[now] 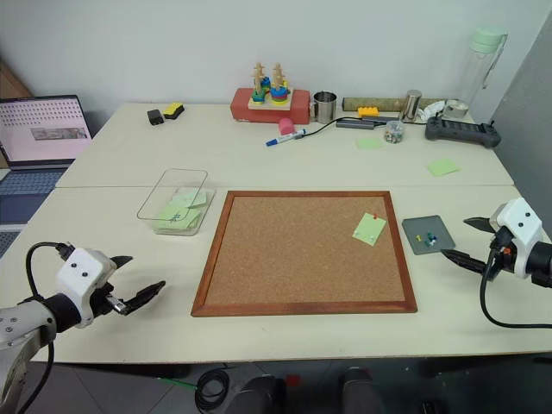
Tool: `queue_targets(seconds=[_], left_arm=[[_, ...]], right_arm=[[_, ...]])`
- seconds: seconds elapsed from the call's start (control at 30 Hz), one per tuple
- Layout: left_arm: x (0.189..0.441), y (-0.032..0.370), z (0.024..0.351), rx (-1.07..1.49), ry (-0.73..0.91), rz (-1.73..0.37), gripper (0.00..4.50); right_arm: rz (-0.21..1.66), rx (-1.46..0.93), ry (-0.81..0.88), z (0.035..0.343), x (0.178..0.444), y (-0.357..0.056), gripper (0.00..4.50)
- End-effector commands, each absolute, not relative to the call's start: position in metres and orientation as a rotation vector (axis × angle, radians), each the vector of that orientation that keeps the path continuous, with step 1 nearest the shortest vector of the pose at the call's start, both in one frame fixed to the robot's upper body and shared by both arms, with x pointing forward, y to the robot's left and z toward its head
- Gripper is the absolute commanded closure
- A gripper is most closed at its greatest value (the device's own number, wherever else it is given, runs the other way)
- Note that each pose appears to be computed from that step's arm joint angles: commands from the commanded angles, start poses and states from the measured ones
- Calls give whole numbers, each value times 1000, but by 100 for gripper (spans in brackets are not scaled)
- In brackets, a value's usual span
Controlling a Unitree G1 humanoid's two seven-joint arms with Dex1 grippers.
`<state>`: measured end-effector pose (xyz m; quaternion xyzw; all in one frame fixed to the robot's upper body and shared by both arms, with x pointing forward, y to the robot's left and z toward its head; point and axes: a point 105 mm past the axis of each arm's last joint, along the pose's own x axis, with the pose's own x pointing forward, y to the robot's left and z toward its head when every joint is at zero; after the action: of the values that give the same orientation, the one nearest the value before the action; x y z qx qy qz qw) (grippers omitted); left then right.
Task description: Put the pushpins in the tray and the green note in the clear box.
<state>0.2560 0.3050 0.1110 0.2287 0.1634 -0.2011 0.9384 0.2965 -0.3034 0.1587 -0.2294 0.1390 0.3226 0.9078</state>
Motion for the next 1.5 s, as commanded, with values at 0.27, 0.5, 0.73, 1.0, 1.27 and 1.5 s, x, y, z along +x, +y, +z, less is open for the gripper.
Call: queue_targets(seconds=[0.27,0.5,0.73,1.0,1.27,1.5], left_arm=[[254,306,128,512,295,-408,4],[260,307,136,493,277,-398,4],[261,300,141,505,263,-439,4],[265,283,149,513,246,-525,4],[270,257,165,513,193,-645,40],[279,214,174,524,141,-806,167]], right_arm=[[659,-504,241,172,300,-305,0],[658,-511,248,169,302,-303,0],[661,-513,242,174,302,-304,0],[684,-509,229,177,298,-297,0],[701,-499,237,175,291,-290,0],[730,-486,240,175,286,-281,0]])
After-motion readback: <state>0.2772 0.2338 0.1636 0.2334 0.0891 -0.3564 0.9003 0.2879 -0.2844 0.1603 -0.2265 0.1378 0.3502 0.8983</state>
